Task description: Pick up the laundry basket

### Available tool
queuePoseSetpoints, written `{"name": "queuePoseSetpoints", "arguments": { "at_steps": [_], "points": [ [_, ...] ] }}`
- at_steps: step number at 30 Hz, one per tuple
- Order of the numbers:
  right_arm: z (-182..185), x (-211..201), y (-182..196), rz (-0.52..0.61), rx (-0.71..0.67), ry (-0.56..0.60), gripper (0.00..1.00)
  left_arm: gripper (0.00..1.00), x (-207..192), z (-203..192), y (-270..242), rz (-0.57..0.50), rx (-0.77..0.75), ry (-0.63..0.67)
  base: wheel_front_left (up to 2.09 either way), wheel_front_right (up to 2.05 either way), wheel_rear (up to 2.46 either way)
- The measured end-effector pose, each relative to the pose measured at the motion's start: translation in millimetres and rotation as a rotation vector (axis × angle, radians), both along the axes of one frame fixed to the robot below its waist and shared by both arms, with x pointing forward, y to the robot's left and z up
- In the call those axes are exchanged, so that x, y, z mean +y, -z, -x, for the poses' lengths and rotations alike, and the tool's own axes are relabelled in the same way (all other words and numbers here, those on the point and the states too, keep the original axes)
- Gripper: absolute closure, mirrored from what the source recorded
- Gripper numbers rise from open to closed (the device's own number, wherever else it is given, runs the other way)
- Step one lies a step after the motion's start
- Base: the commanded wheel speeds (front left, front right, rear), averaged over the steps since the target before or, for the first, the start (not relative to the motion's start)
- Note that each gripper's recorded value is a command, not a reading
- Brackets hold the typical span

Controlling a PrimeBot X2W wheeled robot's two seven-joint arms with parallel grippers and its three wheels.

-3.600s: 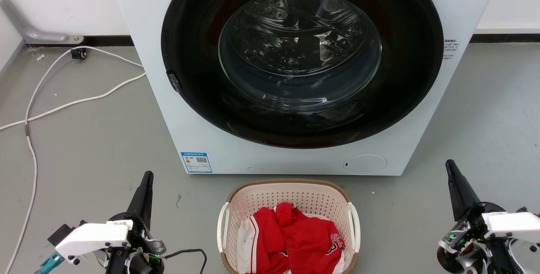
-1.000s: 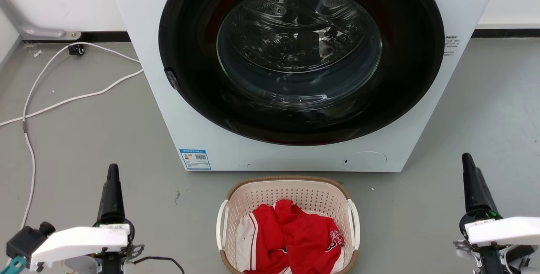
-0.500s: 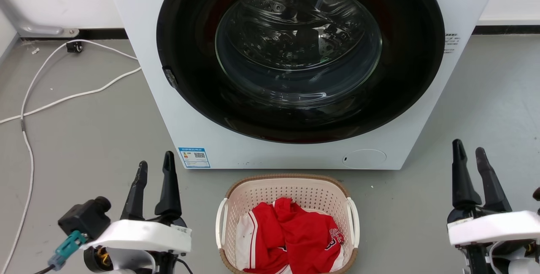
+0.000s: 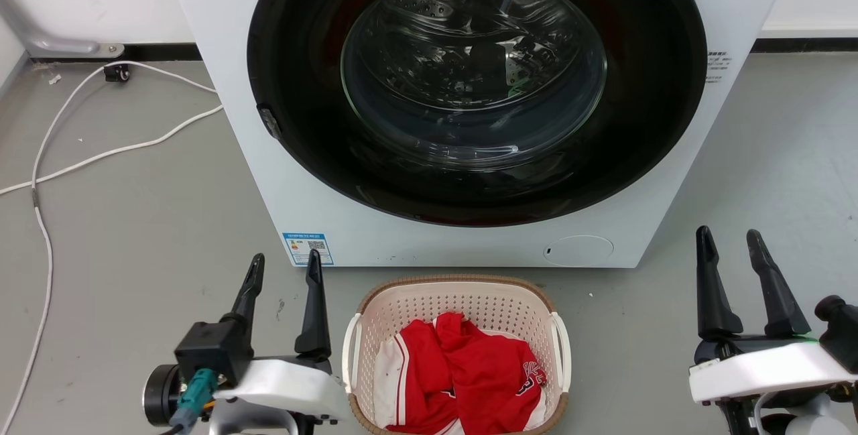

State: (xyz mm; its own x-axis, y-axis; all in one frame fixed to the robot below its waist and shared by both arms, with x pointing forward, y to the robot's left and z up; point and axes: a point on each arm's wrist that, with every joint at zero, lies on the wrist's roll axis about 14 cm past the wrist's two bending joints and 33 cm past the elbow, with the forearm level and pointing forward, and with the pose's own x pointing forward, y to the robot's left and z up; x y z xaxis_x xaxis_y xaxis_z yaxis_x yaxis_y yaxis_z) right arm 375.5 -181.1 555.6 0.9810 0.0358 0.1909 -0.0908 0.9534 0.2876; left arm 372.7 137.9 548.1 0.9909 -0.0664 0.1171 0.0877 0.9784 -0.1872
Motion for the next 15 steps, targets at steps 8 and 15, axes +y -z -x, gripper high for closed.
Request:
{"name": "queuePoseSetpoints", "arguments": {
  "at_steps": [8, 15],
  "points": [
    [1.4, -0.9, 1.4, 0.076, -0.007, 0.012, 0.00, 0.00, -10.4, 3.9, -4.4, -0.093, -0.033, 0.001, 0.00, 0.00, 0.00],
    [1.3, 4.0, 2.8, 0.151, -0.012, 0.004, 0.00, 0.00, -17.1, 4.0, -3.0, -0.050, -0.028, 0.020, 0.00, 0.00, 0.00]
  ]
}}
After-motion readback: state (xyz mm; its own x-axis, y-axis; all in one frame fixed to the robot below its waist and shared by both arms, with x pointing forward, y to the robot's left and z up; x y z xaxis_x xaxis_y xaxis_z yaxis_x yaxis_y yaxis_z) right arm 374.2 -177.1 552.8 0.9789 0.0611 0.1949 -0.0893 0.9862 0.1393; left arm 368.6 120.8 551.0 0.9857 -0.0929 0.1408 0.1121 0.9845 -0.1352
